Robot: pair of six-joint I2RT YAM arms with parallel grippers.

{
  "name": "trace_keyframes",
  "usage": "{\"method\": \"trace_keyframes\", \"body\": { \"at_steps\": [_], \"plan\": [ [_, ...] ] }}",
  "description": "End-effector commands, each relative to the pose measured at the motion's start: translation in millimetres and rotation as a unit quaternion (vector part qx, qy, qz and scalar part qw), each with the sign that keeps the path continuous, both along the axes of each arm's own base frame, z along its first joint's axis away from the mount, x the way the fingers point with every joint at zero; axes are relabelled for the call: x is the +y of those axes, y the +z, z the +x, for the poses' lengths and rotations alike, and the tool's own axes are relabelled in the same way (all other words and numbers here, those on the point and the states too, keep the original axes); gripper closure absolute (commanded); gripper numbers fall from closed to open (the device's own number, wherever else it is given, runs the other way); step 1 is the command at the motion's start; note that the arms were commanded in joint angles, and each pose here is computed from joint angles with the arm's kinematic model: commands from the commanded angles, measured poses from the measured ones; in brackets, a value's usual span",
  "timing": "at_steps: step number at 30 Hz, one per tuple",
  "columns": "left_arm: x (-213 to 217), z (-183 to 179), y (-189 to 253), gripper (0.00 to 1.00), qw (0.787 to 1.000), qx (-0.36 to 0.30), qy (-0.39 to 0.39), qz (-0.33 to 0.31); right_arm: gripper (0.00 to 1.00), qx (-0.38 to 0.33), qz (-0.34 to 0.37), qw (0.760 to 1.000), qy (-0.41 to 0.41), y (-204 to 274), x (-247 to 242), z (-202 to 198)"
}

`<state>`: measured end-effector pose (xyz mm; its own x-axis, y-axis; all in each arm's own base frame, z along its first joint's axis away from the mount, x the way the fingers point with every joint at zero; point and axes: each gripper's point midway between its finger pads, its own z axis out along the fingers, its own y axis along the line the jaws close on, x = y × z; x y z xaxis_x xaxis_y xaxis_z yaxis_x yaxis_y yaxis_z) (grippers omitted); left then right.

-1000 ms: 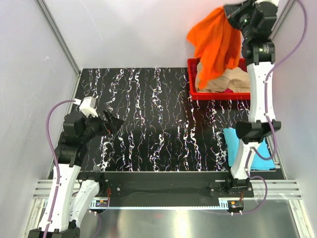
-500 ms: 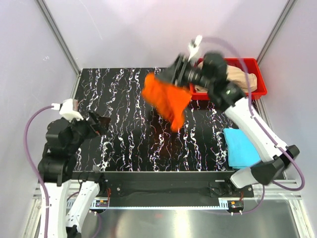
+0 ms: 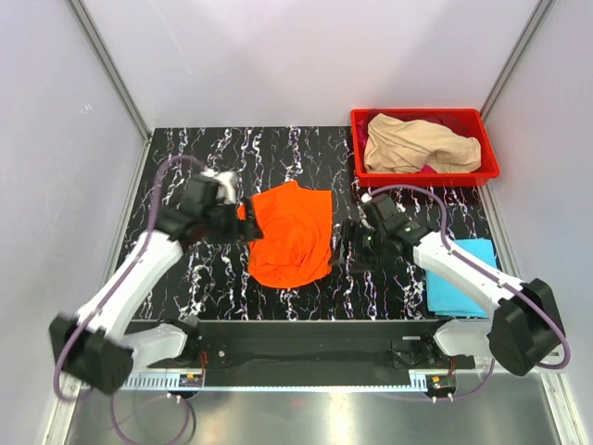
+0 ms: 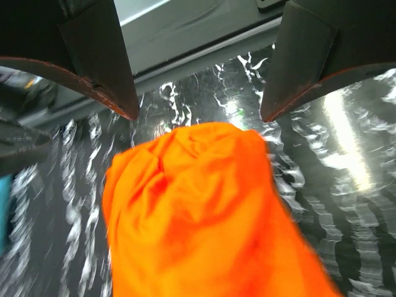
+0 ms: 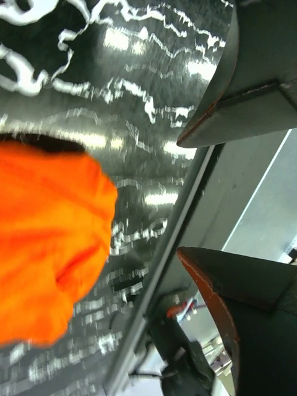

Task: Fold and stack the t-shirts
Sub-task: Move the tshirt to the center of the board, then flatten the tshirt out

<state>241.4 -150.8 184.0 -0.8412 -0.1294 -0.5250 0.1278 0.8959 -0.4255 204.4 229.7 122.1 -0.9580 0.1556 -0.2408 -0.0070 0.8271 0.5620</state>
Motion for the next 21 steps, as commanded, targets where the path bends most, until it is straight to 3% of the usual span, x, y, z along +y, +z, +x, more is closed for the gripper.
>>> {"method": "trace_keyframes", "body": {
  "at_steps": [1, 5, 7, 9, 14, 21],
  "plan": [
    [-45.9, 35.3, 8.8, 0.16, 0.996, -0.049, -0.065, 0.024, 0.27, -0.006, 0.006, 1.0, -0.027, -16.0, 1.7, 21.3],
    [-114.6, 31.8, -10.0, 0.33, 0.982, -0.063, -0.173, 0.031, 0.34, 0.063, 0.009, 0.994, -0.085, -44.0, -24.0, 32.6],
    [-134.0, 23.8, -30.9, 0.4, 0.979, -0.039, -0.199, 0.027, 0.52, 0.073, 0.05, 0.992, -0.087, -41.9, -25.1, 31.4],
    [-154.6, 14.9, -45.5, 0.42, 0.974, -0.029, -0.224, 0.023, 0.63, 0.078, 0.071, 0.991, -0.088, -46.4, -29.3, 25.3],
    [-162.0, 17.7, -83.3, 0.33, 0.974, -0.001, -0.218, 0.058, 0.55, 0.065, 0.12, 0.989, -0.058, -46.7, -16.2, 25.8],
    [-171.8, 24.5, -115.6, 0.4, 0.974, 0.021, -0.218, 0.063, 0.53, 0.081, 0.153, 0.984, -0.05, -61.3, -2.1, 35.6]
  ]
}}
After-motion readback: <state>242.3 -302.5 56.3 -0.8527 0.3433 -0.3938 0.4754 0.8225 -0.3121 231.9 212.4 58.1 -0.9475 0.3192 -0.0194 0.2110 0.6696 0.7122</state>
